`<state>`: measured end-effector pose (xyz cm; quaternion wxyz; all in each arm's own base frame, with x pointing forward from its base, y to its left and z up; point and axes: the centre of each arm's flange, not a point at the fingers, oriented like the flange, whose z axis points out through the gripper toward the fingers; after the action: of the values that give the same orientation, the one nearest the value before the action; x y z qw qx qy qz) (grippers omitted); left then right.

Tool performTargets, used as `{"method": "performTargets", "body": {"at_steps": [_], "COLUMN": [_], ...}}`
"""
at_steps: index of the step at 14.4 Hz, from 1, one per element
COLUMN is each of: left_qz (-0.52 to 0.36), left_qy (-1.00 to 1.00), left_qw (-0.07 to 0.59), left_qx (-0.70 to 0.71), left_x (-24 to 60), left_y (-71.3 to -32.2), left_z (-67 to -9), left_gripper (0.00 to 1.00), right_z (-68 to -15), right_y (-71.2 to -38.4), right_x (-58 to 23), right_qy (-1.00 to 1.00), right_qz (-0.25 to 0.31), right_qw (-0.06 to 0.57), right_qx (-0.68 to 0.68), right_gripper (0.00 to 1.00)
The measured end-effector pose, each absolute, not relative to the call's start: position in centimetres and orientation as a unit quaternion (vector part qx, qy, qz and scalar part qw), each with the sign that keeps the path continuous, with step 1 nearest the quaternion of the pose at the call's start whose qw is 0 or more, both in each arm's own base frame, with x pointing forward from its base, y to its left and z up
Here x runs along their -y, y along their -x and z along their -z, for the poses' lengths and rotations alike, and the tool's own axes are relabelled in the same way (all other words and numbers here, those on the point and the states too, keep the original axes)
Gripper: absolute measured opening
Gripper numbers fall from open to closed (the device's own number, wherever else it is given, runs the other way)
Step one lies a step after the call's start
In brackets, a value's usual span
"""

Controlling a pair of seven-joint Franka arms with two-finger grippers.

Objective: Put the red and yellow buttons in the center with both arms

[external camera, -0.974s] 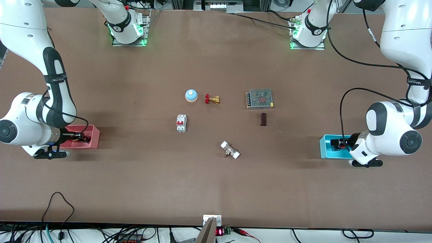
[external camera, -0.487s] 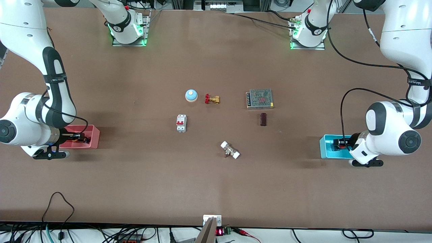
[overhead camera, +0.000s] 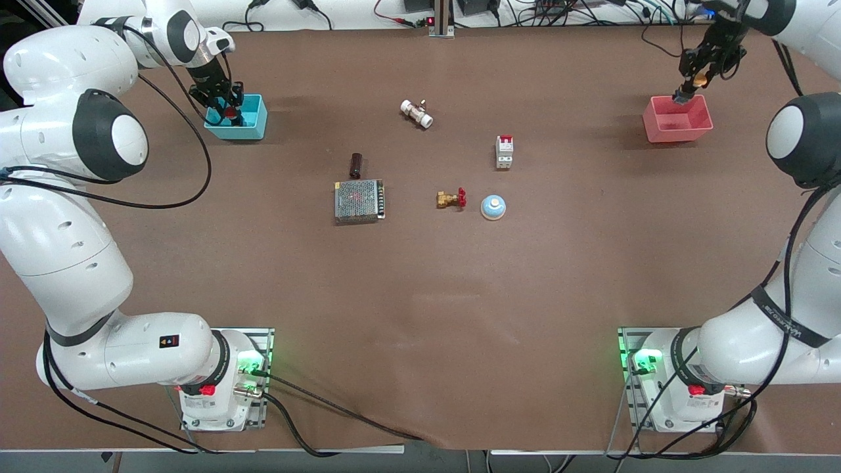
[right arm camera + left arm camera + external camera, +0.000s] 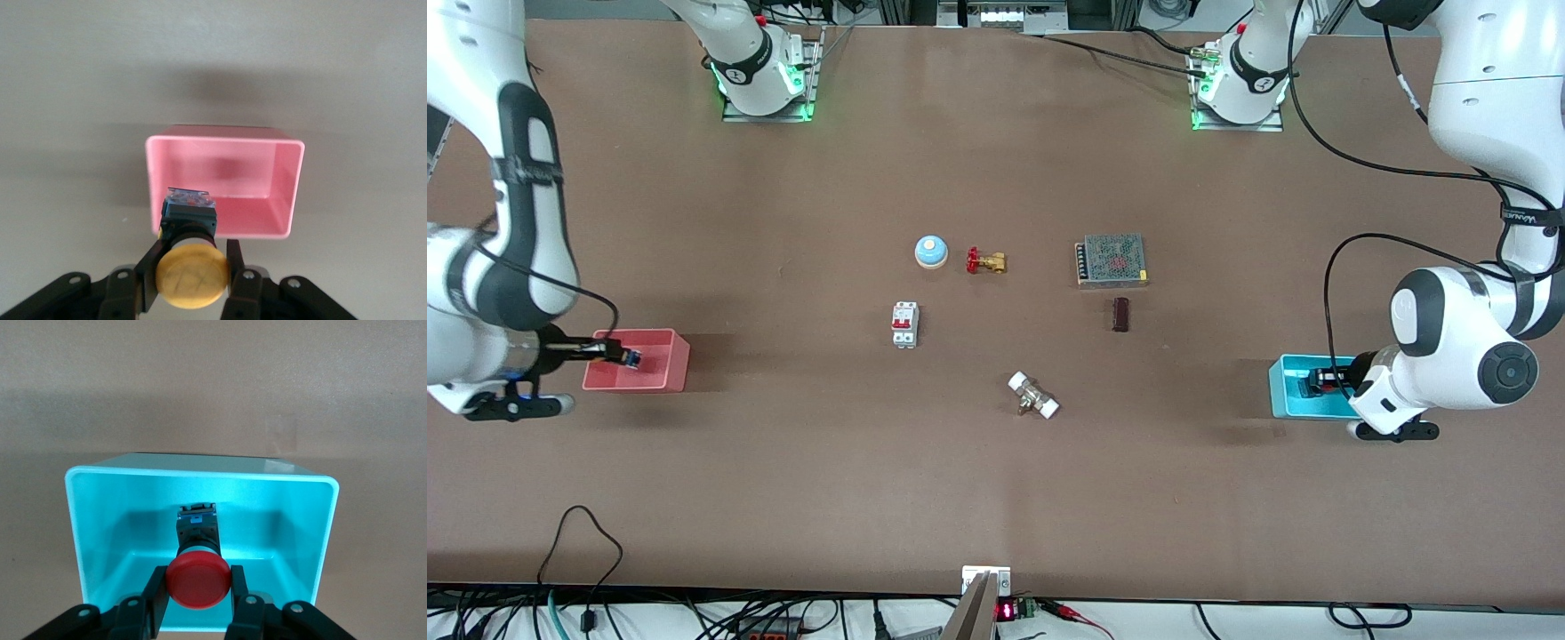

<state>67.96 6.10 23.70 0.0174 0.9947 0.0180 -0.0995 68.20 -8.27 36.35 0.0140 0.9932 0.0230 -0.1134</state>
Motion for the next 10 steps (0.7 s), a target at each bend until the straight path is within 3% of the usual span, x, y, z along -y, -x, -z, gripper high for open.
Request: {"method": "performTargets", "body": {"at_steps": [4, 10], "left_qz": [0.087, 0.074], "left_qy": [-0.996, -0.997], "left_qw": [0.016, 0.013], "left_qx": [-0.018, -0.018], "left_x": [-6.2, -5.6], "left_y": [-68.4, -68.2], "left_z": [-24.8, -33.0], "left_gripper": [0.42, 0.42], "right_z": [-39.0, -32.3], "right_y": [-68.4, -68.6], "right_x": [-1.1, -11.2], "right_qy": [-0.995, -0.995], "right_qz": [0.098, 0.093], "right_qw": [0.020, 0.039], "right_qx": [-0.006, -0.029], "right_gripper": [0.41, 0.41]}}
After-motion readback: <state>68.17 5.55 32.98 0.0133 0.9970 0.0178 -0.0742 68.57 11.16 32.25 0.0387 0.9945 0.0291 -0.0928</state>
